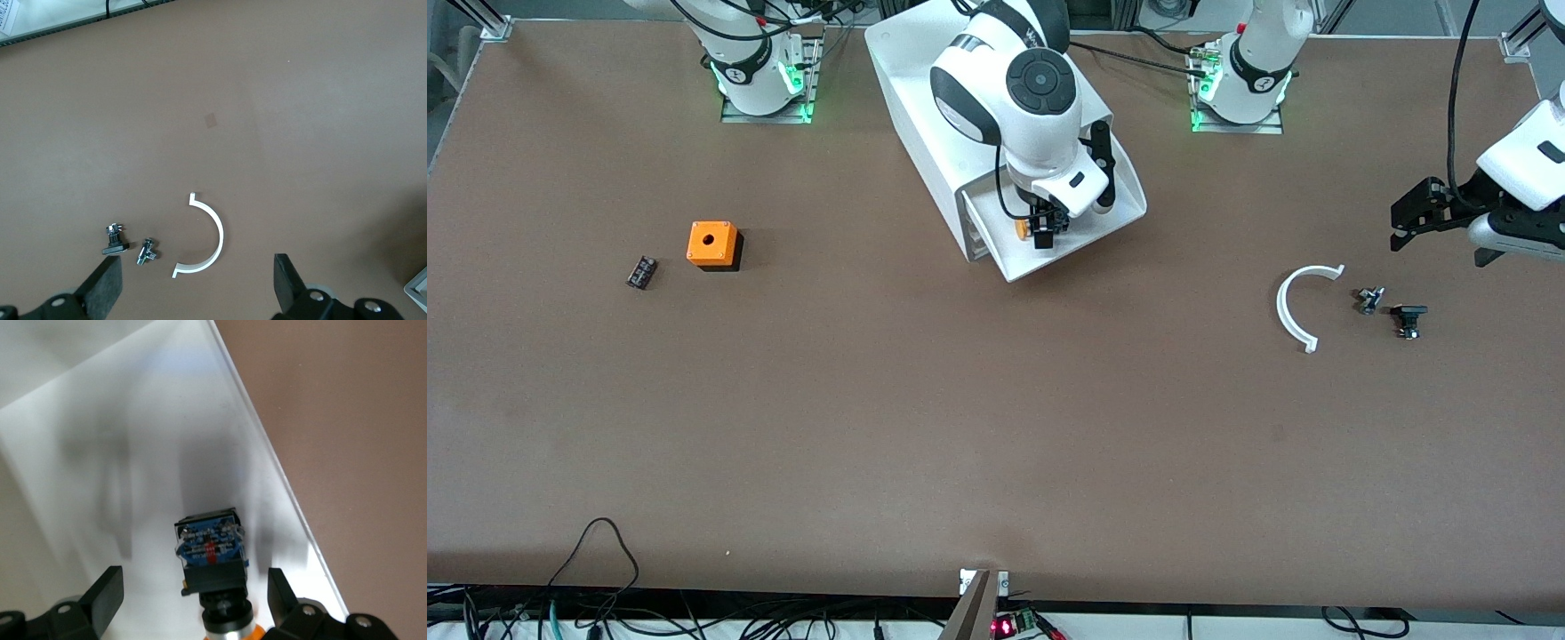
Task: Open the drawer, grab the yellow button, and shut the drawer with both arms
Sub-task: 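Grasp the orange-capped push button in the drawer with the right gripper, then lift the button out with the right gripper while the left gripper reaches the drawer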
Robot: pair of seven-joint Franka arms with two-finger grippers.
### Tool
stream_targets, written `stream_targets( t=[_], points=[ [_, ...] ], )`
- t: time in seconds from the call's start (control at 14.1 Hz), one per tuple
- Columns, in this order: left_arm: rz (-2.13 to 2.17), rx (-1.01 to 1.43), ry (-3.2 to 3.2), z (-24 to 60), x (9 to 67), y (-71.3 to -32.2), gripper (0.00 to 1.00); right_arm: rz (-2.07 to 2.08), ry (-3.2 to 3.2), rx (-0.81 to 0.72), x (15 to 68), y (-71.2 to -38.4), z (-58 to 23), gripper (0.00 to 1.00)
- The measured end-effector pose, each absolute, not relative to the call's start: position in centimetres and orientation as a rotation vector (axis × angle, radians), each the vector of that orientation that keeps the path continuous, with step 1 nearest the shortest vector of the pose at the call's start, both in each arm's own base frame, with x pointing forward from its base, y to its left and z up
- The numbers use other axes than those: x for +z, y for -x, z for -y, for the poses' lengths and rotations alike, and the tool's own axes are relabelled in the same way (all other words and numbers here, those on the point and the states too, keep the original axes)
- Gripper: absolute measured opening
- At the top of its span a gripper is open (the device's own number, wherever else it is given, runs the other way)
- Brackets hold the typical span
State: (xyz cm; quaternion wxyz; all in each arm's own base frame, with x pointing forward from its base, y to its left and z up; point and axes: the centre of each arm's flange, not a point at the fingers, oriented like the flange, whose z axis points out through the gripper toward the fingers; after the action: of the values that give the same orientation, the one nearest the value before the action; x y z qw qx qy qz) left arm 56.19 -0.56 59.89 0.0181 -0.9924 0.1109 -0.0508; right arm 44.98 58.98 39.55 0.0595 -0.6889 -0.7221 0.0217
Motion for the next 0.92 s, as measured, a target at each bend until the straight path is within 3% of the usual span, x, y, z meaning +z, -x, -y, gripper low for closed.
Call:
stream_targets(
  t=[0.14, 0.36, 0.5, 0.57, 0.64, 0.71, 0.92],
  points=[
    [-0.345, -0.159, 3.082, 0.6, 59.9, -56.2, 1.0, 2.189, 2.084, 0.078, 39.0, -44.9, -59.1, 0.9],
    [-0.346, -0.173, 3.08, 0.6, 60.3, -56.3, 1.0, 2.192, 2.083, 0.078, 38.9, -44.9, -59.2, 0.66],
    [-0.354, -0.178, 3.079, 0.9, 60.5, -56.4, 1.0, 2.201, 2.083, 0.077, 38.9, -44.7, -59.3, 0.58],
    [-0.361, -0.178, 3.079, 1.2, 60.5, -56.4, 1.0, 2.206, 2.082, 0.078, 39.0, -44.6, -59.5, 0.47],
    [-0.368, -0.179, 3.078, 1.5, 60.5, -56.4, 1.0, 2.213, 2.079, 0.085, 39.0, -44.3, -59.6, 0.47],
    [-0.374, -0.183, 3.078, 1.7, 60.4, -56.6, 1.0, 2.218, 2.077, 0.091, 39.0, -44.1, -59.7, 0.4],
    [-0.354, -0.231, 3.079, 2.7, 59.9, -57.5, 1.0, 2.232, 2.069, 0.125, 39.4, -43.4, -59.9, 0.4]
  ],
)
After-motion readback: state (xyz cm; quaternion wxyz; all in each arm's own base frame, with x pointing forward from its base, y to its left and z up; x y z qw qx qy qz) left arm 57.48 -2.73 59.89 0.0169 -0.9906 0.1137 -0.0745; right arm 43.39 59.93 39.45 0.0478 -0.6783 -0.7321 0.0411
